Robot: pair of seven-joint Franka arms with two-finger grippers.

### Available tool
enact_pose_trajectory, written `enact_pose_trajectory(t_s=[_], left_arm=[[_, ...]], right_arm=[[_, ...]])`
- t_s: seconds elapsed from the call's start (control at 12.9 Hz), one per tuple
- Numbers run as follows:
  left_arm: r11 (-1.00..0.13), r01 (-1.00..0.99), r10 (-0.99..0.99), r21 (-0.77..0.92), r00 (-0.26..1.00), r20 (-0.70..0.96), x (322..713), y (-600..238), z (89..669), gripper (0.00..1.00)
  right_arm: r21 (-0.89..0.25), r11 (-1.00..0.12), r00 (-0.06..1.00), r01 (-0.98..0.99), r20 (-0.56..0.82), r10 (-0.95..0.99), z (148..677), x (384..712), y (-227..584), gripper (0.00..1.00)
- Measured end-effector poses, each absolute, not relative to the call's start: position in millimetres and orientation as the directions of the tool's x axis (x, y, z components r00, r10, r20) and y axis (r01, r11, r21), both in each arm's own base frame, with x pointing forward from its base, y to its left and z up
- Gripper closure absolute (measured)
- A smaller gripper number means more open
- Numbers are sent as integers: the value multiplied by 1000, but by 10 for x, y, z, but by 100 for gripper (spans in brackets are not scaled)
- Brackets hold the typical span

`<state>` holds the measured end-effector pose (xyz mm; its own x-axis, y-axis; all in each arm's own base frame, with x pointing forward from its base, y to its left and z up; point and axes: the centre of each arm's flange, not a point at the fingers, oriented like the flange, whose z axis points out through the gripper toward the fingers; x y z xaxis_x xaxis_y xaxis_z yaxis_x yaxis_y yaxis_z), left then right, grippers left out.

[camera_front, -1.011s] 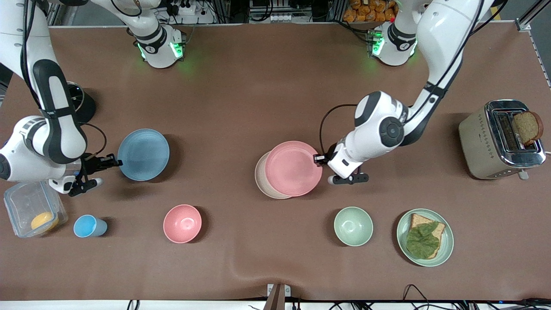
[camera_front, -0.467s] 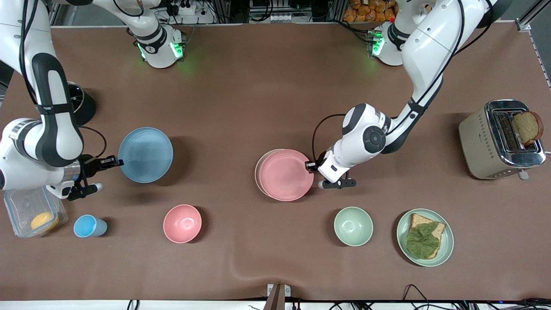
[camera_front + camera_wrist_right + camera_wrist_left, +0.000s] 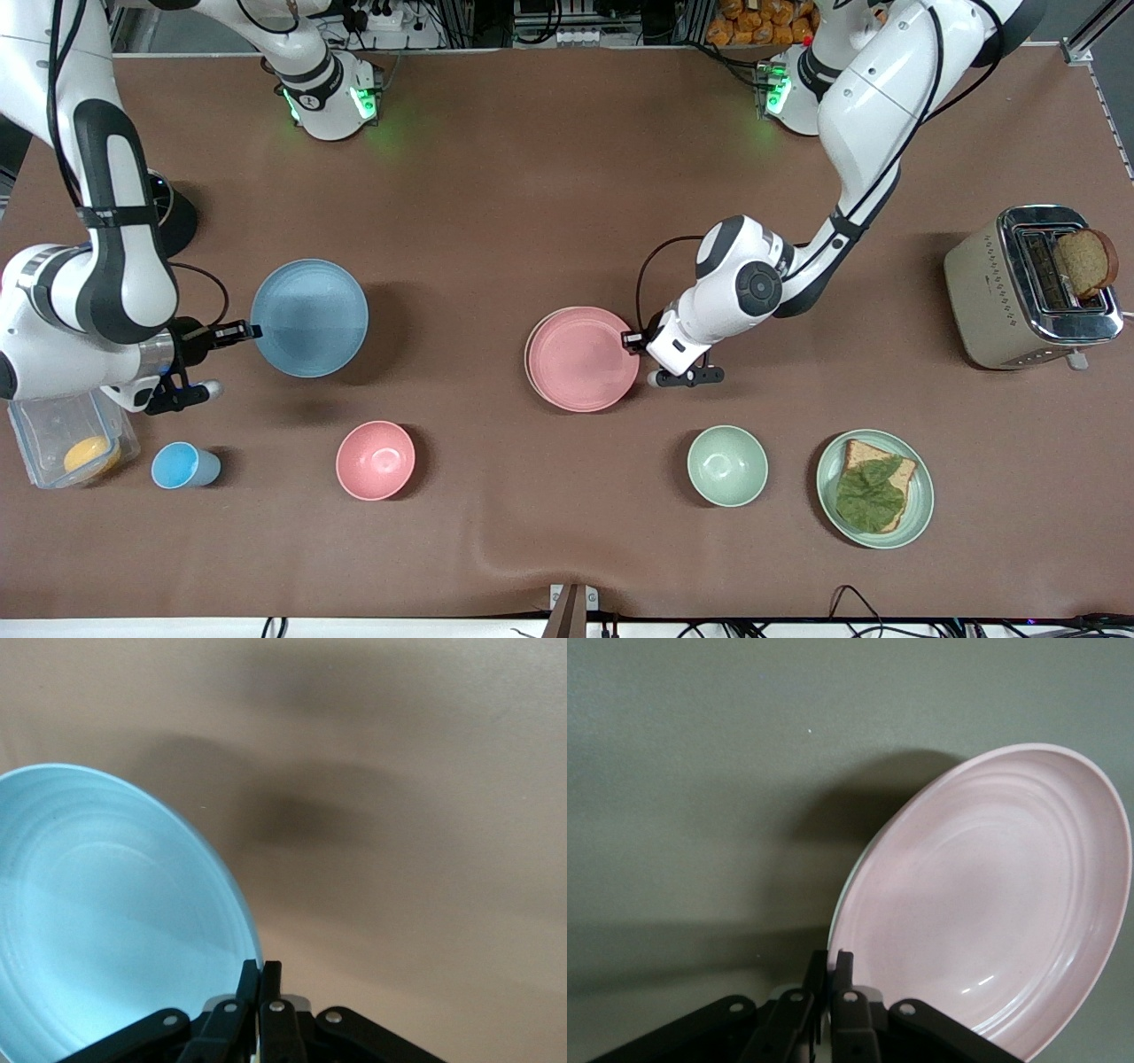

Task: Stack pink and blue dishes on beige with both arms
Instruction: 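Release the pink plate with the left gripper while the right gripper drags the blue plate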

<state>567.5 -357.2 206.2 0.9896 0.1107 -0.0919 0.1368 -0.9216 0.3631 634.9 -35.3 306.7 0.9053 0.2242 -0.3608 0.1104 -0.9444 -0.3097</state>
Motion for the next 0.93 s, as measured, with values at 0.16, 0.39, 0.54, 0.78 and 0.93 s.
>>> enact_pose_trajectory(t_s=[0.16, 0.39, 0.54, 0.78, 0.93], left_arm=[[-922, 135, 108, 363, 990, -93, 5656, -3602, 2059, 95], [-923, 131, 102, 362, 990, -98, 5627, -3636, 2031, 95], [-924, 131, 100, 360, 990, -102, 5615, -3645, 2003, 92], [-923, 132, 100, 362, 990, -104, 5620, -3655, 1987, 72], [-920, 132, 105, 370, 990, -93, 5665, -3661, 2034, 48]], right_arm=[[-287, -954, 904, 83, -381, 193, 3114, 6371, -135, 98], [-251, -967, 904, 48, -401, 149, 3157, 6391, 174, 98], [-235, -971, 900, 32, -415, 130, 3162, 6381, 323, 98], [-219, -975, 897, 19, -427, 114, 3161, 6368, 482, 98], [-210, -978, 895, 6, -435, 99, 3161, 6351, 686, 98]])
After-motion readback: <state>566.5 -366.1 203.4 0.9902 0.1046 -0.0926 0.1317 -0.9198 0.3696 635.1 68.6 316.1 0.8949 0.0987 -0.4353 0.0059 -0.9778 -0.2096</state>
